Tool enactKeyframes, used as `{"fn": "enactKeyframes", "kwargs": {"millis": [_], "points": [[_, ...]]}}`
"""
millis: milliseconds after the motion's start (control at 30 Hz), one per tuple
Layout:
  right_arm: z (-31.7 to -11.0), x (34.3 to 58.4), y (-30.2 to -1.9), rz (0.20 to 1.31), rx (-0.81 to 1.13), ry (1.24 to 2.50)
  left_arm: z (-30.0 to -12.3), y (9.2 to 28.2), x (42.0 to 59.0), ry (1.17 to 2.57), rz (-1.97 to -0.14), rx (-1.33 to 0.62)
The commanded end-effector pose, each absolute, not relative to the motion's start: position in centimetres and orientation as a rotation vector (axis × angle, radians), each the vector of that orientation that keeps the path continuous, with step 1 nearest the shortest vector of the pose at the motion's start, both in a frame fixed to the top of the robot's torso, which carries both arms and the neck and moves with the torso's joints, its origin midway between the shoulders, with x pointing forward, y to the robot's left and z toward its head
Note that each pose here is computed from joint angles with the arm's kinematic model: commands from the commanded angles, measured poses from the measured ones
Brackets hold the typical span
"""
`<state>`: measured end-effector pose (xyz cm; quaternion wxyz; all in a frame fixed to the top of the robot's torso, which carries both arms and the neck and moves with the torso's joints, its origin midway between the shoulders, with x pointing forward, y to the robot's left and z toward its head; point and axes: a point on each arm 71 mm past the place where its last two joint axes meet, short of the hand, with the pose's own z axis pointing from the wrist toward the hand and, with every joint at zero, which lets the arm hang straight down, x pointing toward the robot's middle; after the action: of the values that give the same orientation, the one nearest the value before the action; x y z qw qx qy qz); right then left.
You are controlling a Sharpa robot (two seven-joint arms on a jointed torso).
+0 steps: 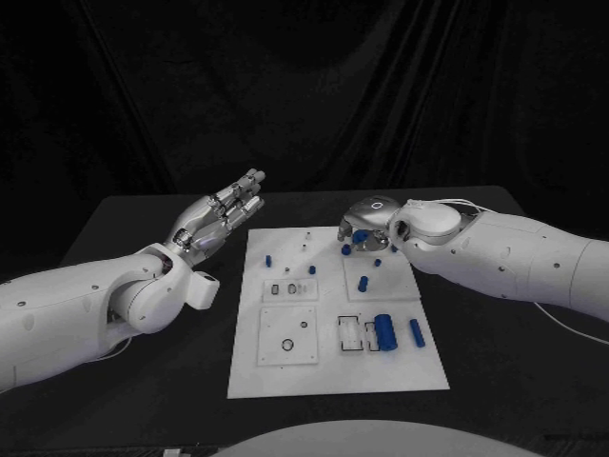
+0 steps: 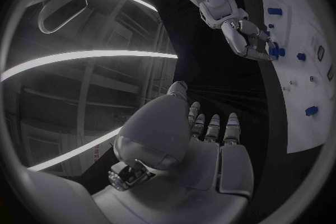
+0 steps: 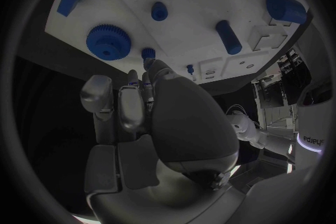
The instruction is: Assemble the parts on the task board
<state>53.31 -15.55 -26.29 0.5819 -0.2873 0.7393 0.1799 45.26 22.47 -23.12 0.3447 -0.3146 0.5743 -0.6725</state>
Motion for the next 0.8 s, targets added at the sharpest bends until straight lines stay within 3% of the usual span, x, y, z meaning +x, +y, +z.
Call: {"fn": "enactKeyframes", "kwargs": {"millis": [33,800], "points": [[-26.5,53.3,-15.4,0.429,-0.688,1.715,-22.6,22.3,45.2,1.427,-1.812,-0.775],[-28.0,53.6,-15.1,0.443,-0.686,1.746,-22.7,22.3,45.2,1.447,-1.822,-0.782]]}}
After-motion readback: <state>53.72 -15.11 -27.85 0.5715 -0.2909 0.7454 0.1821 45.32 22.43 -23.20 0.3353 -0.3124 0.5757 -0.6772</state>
